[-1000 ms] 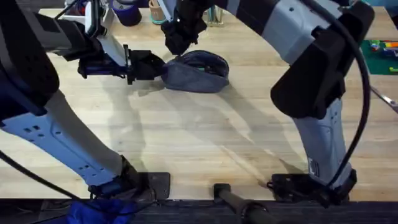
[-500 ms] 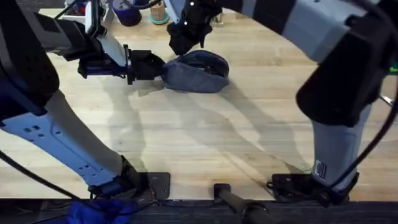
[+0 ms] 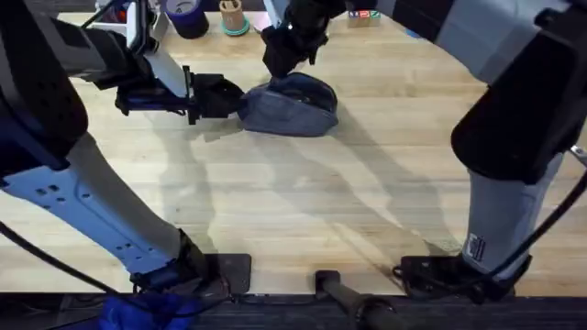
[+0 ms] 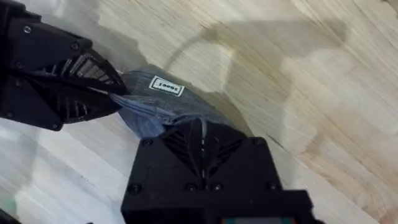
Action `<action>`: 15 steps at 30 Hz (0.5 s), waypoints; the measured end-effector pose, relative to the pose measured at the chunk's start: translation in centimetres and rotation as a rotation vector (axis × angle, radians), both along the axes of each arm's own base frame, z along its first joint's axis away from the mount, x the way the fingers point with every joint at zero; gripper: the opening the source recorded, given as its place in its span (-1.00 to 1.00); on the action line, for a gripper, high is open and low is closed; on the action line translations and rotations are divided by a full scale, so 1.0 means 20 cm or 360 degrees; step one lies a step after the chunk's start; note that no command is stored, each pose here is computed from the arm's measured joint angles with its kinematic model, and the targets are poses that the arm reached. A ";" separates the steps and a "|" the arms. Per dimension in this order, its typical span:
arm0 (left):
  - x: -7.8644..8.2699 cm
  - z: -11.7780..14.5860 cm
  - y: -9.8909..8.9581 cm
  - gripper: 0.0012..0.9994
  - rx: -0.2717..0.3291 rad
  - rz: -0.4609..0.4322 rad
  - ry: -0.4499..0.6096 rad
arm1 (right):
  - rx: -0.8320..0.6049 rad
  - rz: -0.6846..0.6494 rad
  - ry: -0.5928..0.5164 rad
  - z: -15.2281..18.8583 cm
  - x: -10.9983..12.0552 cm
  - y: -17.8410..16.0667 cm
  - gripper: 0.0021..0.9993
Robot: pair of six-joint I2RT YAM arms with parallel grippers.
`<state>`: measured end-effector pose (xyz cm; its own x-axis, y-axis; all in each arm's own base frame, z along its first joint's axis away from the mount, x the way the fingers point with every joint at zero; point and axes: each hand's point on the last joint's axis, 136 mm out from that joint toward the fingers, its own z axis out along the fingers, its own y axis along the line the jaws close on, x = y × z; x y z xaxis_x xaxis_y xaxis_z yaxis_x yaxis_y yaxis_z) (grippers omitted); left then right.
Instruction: Unzip the bag, pick up the pens from the table one at a time and place them inside, then zip the bag closed.
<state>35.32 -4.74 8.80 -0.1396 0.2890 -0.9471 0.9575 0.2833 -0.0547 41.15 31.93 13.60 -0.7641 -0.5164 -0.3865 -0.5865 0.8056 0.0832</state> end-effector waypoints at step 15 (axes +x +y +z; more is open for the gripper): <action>0.00 0.00 0.00 -0.92 0.0005 -0.0001 0.0003 | -0.0059 -0.0055 -0.0046 0.00 0.05 -0.07 -0.95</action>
